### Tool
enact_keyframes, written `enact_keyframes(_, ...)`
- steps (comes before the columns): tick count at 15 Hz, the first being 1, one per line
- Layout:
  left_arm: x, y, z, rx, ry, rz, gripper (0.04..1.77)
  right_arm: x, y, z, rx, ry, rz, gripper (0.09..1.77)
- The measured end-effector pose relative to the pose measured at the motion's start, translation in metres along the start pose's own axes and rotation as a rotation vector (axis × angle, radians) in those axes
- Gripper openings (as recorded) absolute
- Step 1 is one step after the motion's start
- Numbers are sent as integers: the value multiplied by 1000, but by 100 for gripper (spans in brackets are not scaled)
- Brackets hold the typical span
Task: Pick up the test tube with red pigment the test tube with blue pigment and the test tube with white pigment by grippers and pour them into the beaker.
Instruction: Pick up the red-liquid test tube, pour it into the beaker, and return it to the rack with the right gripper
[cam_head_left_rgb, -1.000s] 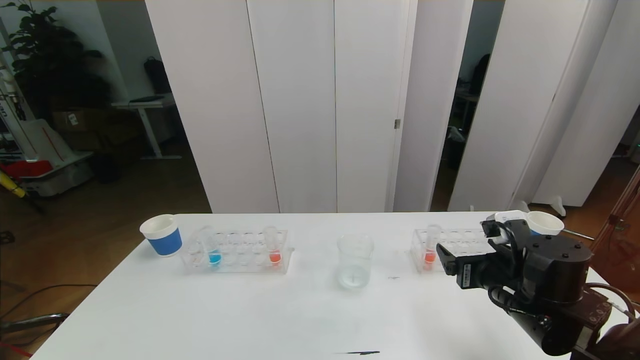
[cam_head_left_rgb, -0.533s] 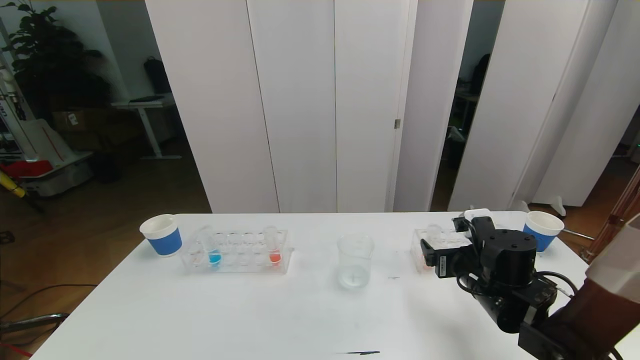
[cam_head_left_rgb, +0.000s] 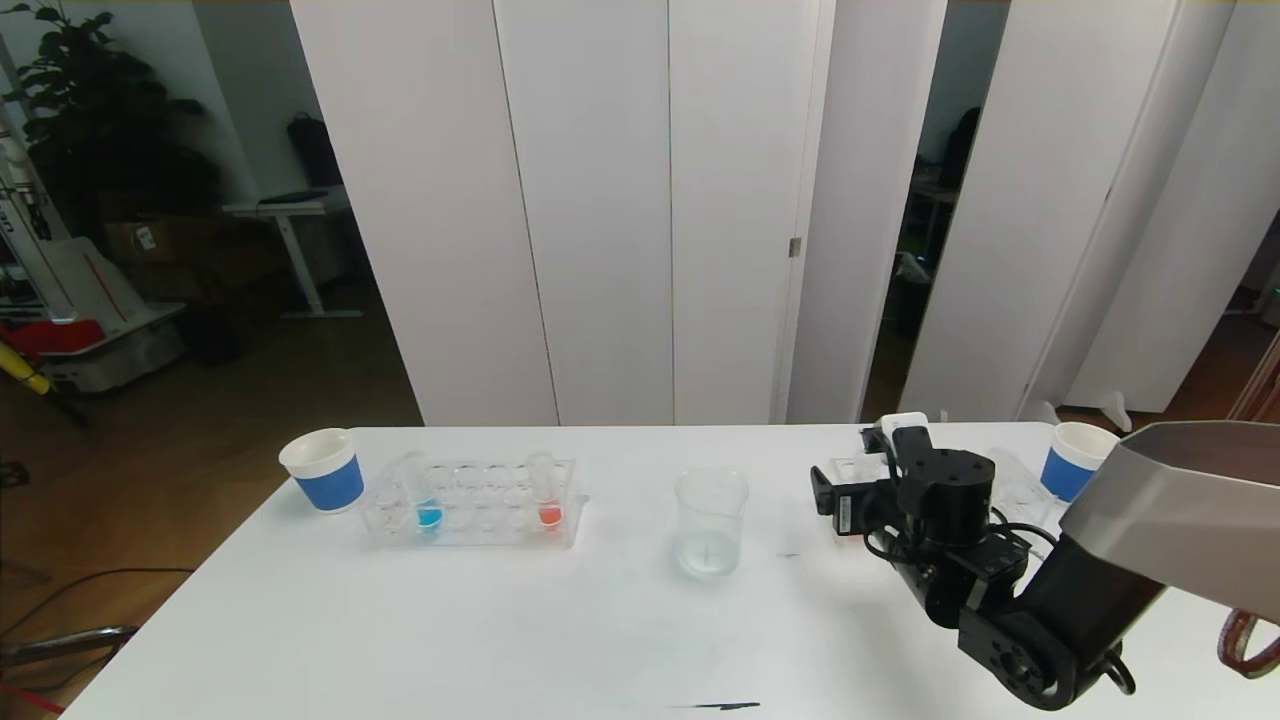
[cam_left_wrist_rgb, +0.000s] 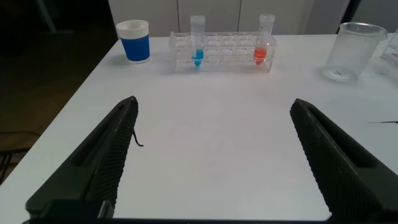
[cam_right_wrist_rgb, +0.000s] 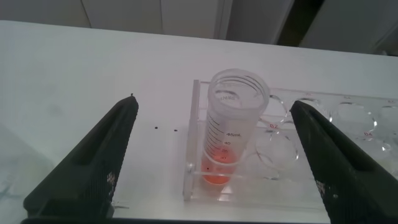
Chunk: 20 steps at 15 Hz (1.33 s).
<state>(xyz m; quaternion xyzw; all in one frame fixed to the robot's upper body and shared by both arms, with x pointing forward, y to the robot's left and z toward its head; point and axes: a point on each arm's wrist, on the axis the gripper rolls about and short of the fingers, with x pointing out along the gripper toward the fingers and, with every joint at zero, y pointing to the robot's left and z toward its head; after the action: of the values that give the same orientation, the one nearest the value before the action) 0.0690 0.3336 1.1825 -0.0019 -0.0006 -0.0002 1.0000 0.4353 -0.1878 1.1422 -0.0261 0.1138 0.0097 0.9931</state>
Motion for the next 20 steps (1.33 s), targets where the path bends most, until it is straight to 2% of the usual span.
enact_keyframes(8,0,0,0,0,0,0,175,12,2,-2,5,-10,-6,173)
enact_keyframes(9,0,0,0,0,0,0,175,14,1,-3,10,-10,-11,156)
enact_keyframes(10,0,0,0,0,0,0,175,15,1,-3,13,-10,-13,123)
enact_keyframes(11,0,0,0,0,0,0,175,16,0,-3,14,-10,-14,78)
enact_keyframes(12,0,0,0,0,0,0,175,17,-1,-3,16,-9,-17,47)
enact_keyframes(13,0,0,0,0,0,0,175,17,0,-3,16,-9,-16,44)
enact_keyframes(14,0,0,0,0,0,0,175,17,0,-3,16,-9,-16,69)
enact_keyframes(16,0,0,0,0,0,0,175,18,-1,-4,17,-8,-17,57)
enact_keyframes(20,0,0,0,0,0,0,175,18,-3,-3,18,-9,-20,58)
